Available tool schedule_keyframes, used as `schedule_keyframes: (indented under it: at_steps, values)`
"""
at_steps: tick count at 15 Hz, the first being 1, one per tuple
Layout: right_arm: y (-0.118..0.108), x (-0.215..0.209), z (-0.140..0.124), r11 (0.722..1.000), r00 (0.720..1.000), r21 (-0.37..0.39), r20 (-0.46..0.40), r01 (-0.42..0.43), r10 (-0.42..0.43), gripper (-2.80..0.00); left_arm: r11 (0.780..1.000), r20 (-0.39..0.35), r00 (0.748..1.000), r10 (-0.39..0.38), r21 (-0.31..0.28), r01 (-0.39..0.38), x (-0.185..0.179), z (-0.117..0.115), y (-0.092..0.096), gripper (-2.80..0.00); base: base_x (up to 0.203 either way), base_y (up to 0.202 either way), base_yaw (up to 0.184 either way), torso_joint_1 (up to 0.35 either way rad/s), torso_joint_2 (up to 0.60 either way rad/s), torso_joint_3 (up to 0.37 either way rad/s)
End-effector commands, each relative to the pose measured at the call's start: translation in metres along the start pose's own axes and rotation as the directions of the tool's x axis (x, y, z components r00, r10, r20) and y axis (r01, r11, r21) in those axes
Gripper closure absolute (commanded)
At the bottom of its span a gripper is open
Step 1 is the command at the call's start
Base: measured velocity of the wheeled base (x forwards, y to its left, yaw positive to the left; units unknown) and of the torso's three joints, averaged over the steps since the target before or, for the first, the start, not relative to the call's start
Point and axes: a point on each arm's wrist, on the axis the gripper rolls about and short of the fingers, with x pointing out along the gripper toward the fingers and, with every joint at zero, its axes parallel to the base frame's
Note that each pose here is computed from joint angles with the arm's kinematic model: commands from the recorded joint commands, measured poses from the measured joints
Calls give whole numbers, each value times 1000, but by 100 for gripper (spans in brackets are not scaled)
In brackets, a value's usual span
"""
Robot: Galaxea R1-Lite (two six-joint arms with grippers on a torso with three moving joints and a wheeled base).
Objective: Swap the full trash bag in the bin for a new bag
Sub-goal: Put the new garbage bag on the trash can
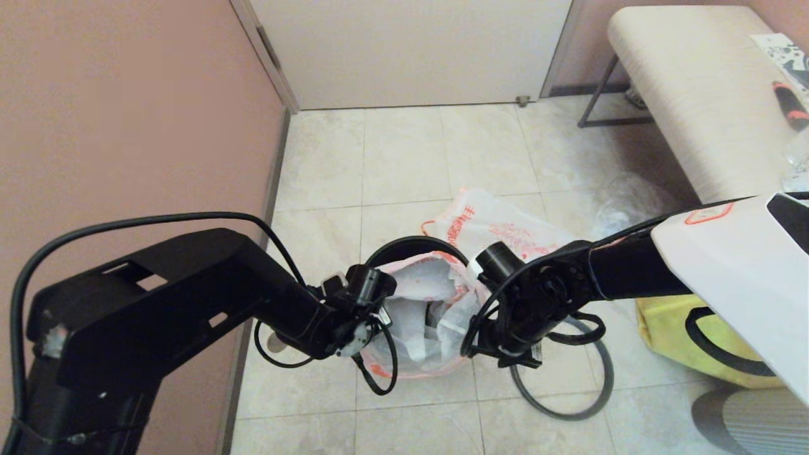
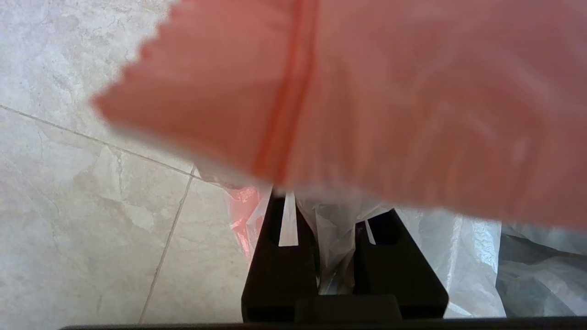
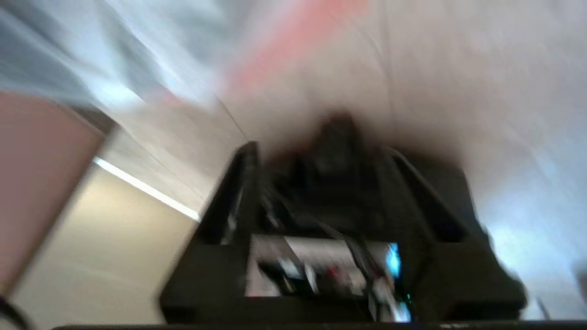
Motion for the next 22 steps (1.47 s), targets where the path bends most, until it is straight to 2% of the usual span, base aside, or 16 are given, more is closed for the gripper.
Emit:
schedule_keyframes:
  at_steps: [1,2,6,8,11,13,19,22]
  values:
    - [3,12,9,1000,999,10,47,-28,28,0,1000,4,1000,0,-6,0,-2,1,0,0,0,0,0,0,0,0]
    - [4,19,14,1000,997,12,72,-24,23,0,1000,2,1000,-1,-4,1,-2,0,0,0,0,0,0,0,0,0]
    - [5,43,26,996,979,8,187,85,-85,0,1000,-5,1000,4,3,-4,-4,-3,2,0,0,0,0,0,0,0]
    - [6,43,33,996,972,15,216,85,-87,0,1000,-14,1000,9,8,-9,-7,-4,5,0,0,0,0,0,0,0]
    - [9,43,49,996,951,46,297,76,-86,0,998,-62,997,41,54,-37,-11,-17,16,0,0,0,0,0,0,0]
    - [12,42,56,997,930,59,362,54,-72,0,997,-88,996,25,81,-18,-22,-17,19,0,0,0,0,0,0,0]
    - [16,26,60,998,916,61,400,17,-40,0,993,-149,989,6,114,11,-26,-30,22,0,0,0,0,0,0,0]
    - [24,19,66,998,897,54,442,-29,2,0,989,-209,978,-28,137,58,-28,-32,23,0,0,0,0,0,0,0]
